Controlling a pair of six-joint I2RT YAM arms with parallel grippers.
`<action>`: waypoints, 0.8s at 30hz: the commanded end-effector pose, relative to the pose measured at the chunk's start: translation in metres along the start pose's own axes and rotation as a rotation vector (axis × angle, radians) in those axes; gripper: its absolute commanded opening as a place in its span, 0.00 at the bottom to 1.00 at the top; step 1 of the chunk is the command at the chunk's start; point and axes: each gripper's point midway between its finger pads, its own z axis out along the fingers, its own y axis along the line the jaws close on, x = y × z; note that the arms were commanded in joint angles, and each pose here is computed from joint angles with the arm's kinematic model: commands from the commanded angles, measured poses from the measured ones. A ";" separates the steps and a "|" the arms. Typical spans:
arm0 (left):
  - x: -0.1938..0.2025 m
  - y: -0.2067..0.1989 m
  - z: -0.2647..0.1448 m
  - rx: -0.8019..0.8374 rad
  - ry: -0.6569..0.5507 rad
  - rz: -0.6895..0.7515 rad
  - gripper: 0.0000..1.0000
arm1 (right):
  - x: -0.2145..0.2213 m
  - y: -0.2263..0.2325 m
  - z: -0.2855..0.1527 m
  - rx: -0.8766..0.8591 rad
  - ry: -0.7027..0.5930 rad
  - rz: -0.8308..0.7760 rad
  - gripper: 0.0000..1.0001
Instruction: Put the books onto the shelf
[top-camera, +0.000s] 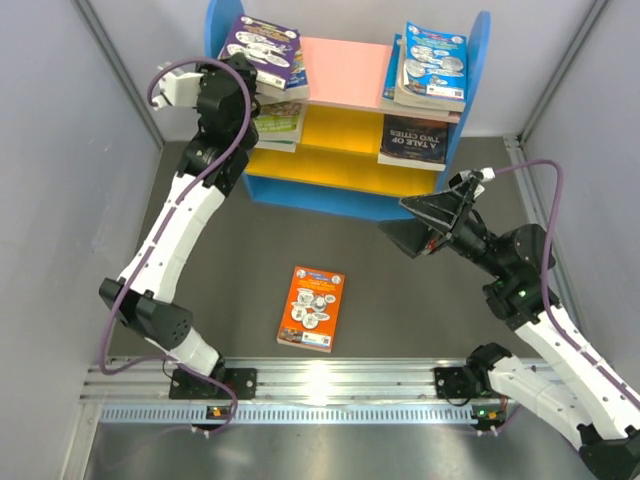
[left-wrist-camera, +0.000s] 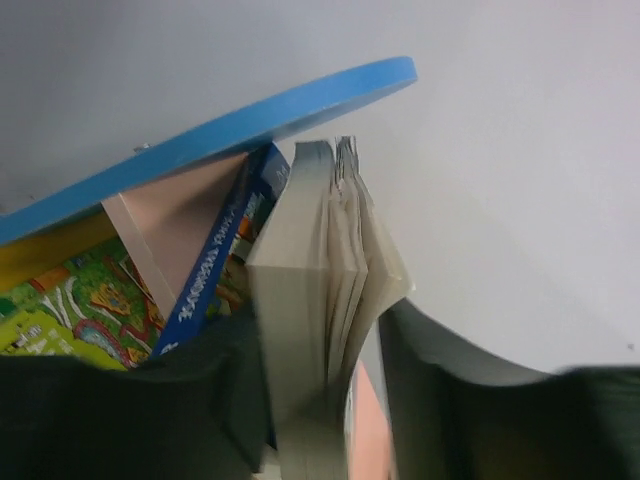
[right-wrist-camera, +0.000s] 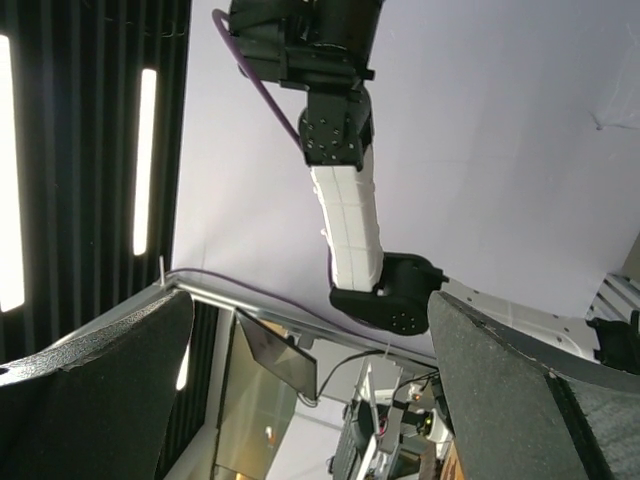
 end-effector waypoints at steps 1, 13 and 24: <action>-0.016 -0.009 0.015 -0.002 -0.054 0.015 0.55 | 0.001 0.010 -0.005 -0.042 0.015 -0.008 1.00; 0.002 0.022 0.025 -0.056 0.103 0.460 0.98 | -0.007 0.004 -0.010 -0.028 0.003 -0.004 1.00; -0.077 0.003 -0.002 -0.091 -0.090 0.794 0.99 | -0.007 -0.010 -0.008 0.027 0.015 -0.025 1.00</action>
